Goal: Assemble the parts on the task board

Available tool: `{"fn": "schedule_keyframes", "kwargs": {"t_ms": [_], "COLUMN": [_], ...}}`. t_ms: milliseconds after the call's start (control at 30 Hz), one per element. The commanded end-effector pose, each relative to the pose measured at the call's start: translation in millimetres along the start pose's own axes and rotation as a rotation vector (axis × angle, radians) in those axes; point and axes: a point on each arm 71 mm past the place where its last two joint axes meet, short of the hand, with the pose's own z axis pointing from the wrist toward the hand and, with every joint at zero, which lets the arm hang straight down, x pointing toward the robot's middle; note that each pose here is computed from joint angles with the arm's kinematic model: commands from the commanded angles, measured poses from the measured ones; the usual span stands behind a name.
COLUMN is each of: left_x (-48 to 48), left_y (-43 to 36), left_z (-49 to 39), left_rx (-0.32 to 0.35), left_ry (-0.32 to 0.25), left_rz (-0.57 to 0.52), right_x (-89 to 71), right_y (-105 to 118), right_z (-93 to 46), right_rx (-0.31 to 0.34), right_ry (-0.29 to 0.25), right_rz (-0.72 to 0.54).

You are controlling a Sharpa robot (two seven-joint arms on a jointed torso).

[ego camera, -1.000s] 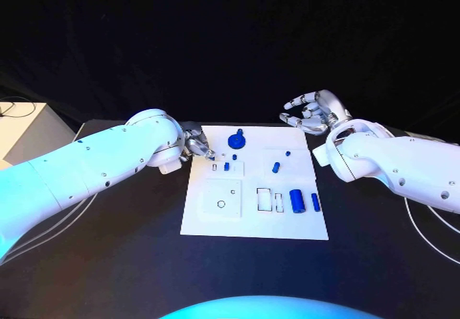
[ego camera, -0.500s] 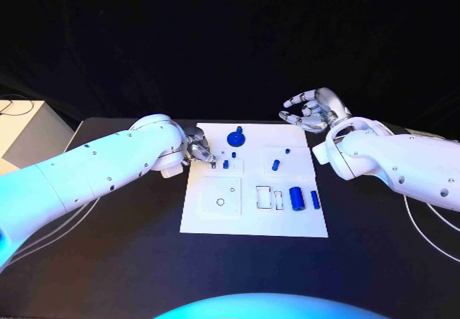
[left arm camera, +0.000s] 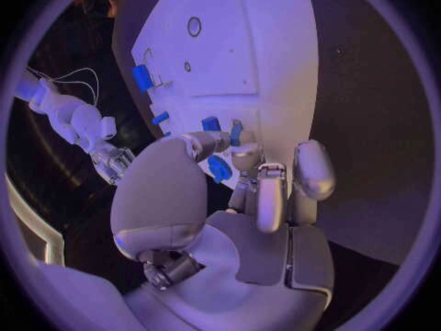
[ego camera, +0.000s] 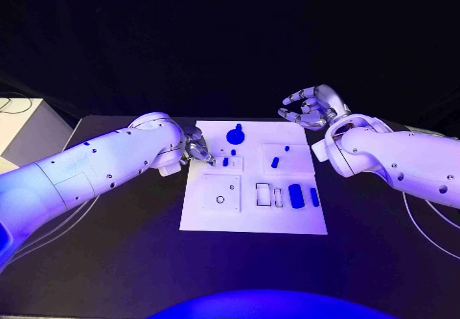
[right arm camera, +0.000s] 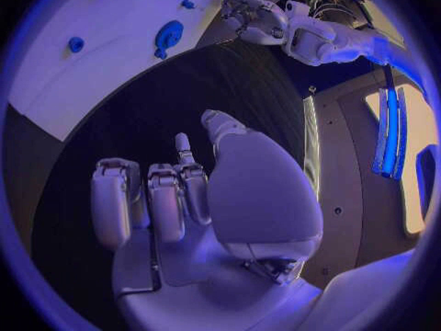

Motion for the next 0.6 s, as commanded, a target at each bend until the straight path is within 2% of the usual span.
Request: {"fn": "schedule_keyframes", "kwargs": {"t_ms": [33, 600], "left_x": [2.5, 6.7], "left_y": [-2.0, -6.6], "left_z": [0.5, 2.0], "left_rx": [0.003, 0.019], "left_ry": [0.023, 0.004], "left_rz": [0.014, 0.023], "right_x": [1.7, 1.9], "right_y": [1.2, 1.3], "right_z": [-0.1, -0.1], "right_rx": [-0.01, -0.01], "right_ry": [0.015, 0.017], "right_rz": [-0.002, -0.002]}}
